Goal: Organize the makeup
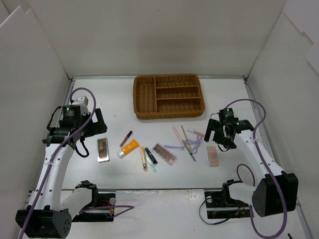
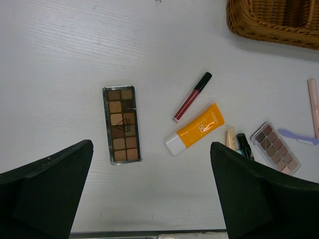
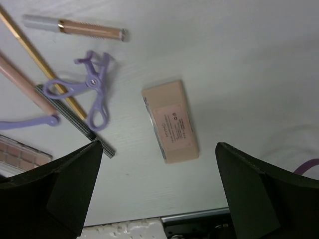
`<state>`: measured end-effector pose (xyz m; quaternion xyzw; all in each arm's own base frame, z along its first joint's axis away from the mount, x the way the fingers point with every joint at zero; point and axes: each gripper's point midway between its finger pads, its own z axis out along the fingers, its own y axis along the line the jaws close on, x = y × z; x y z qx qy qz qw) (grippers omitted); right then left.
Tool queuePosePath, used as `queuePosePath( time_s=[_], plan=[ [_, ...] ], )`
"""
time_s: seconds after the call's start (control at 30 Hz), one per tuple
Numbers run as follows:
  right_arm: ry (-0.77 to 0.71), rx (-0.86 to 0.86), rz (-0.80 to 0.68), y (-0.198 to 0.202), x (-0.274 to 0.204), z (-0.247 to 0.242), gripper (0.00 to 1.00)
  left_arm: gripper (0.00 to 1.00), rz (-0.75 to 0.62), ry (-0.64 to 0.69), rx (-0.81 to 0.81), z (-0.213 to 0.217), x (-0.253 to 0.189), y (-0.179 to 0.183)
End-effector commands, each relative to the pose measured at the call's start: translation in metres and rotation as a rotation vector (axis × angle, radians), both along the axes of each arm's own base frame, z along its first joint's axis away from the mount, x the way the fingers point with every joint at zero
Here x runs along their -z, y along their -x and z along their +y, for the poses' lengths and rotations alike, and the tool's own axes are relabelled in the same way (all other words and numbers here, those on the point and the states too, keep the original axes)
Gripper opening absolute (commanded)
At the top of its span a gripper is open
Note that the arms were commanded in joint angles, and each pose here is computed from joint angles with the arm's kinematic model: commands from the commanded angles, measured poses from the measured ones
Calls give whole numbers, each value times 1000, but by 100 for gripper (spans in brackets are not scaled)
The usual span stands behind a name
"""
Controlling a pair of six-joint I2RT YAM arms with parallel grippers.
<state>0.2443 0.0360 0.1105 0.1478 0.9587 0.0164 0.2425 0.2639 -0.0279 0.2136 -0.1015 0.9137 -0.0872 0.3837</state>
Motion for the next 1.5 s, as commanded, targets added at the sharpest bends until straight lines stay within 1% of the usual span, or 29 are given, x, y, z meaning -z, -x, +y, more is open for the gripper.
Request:
queuePosePath(
  time_s=[0.0,0.3,0.47,0.5,0.63,0.87,1.07,1.17,1.2,1.27,1.3,1.37,1.4,1.47],
  plan=[
    [-23,57,129,23,23,0,94,99,-35,2,32,-4,-5,-2],
    [-5,81,283,33,59,0,93,99,-53,3,42,-5,-2,1],
    [16,72,371,35,78,-1,90,99,-59,-5,40,-3,-2,3],
    [17,69,372,33,80,-1,87,99,-64,-7,38,-3,-3,4],
    [-2,50,402,32,86,4,85,99,-76,-8,37,-3,-4,5],
    [-6,34,457,30,96,6,84,99,-73,-10,35,-2,1,5],
    [-25,31,485,26,101,6,81,100,-72,-12,32,-2,2,3],
    [-47,36,506,26,105,5,73,99,-69,-12,34,-2,3,2],
    [-47,36,511,27,106,4,67,99,-69,-11,33,-2,3,1],
    [-49,37,511,25,106,3,58,99,-70,-12,34,-2,2,1],
    [-46,44,507,24,106,2,49,99,-67,-12,34,-2,3,1],
    [-28,64,495,22,104,-4,41,99,-67,-12,34,-2,3,1],
    [-20,64,485,21,103,-5,34,99,-70,-12,34,-2,2,1],
    [17,80,446,16,96,-12,29,100,-69,-12,34,-2,2,0]
  ],
)
